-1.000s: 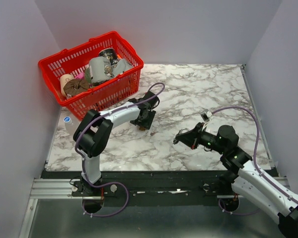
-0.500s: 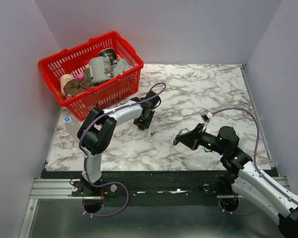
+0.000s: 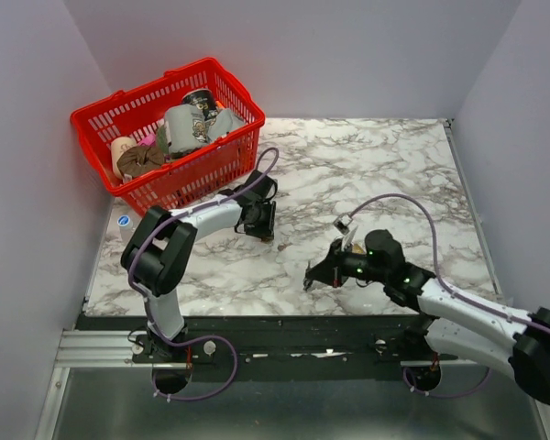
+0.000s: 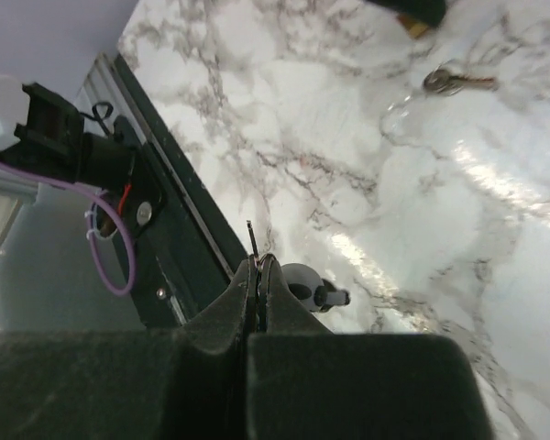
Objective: Unlock with the key
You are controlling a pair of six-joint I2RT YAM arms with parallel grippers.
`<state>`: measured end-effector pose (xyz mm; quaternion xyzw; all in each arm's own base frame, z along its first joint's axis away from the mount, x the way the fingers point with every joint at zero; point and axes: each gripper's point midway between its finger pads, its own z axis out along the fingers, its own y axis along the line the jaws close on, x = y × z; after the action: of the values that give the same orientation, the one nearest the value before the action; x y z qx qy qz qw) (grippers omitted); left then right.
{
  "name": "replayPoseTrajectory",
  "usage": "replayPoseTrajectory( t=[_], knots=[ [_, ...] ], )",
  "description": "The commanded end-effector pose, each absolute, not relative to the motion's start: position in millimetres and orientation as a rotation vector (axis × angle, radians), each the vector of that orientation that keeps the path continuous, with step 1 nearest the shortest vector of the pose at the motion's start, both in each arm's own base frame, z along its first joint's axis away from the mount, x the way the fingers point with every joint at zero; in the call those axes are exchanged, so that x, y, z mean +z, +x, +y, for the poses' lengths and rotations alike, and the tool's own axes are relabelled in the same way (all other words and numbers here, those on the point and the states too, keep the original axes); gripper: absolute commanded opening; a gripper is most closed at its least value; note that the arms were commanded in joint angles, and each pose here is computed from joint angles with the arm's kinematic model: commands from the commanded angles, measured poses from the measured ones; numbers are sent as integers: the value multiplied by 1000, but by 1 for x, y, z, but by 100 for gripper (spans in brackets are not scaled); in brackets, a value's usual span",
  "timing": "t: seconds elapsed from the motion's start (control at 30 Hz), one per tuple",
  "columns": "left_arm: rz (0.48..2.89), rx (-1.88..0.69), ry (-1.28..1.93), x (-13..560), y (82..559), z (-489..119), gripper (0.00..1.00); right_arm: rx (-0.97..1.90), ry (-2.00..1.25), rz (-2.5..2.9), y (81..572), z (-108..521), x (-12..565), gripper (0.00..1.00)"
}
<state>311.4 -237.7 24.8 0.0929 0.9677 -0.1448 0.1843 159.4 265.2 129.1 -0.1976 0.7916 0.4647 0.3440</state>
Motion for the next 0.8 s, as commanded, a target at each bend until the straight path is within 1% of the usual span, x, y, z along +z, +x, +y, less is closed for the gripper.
replayPoseTrajectory(
  t=[0.0, 0.03, 0.23, 0.4, 0.57, 0.77],
  knots=[
    [2847, -715, 83, 11, 271, -263, 0, 1278, -493, 2035, 173, 297, 142, 1],
    [2841, -741, 68, 13, 268, -264, 0, 1275, -487, 2083, 176, 301, 130, 1],
    [2746, -800, -59, 24, 275, -263, 0, 1278, -495, 2188, 191, 323, 115, 1],
    [2692, -798, -119, 31, 277, -258, 0, 1284, -463, 2337, 195, 335, 92, 1],
    [2686, -791, -162, 31, 276, -255, 0, 1280, -402, 2422, 202, 343, 77, 1],
    [2642, -767, -175, 40, 281, -252, 0, 1321, -370, 2526, 200, 345, 55, 1]
  ],
)
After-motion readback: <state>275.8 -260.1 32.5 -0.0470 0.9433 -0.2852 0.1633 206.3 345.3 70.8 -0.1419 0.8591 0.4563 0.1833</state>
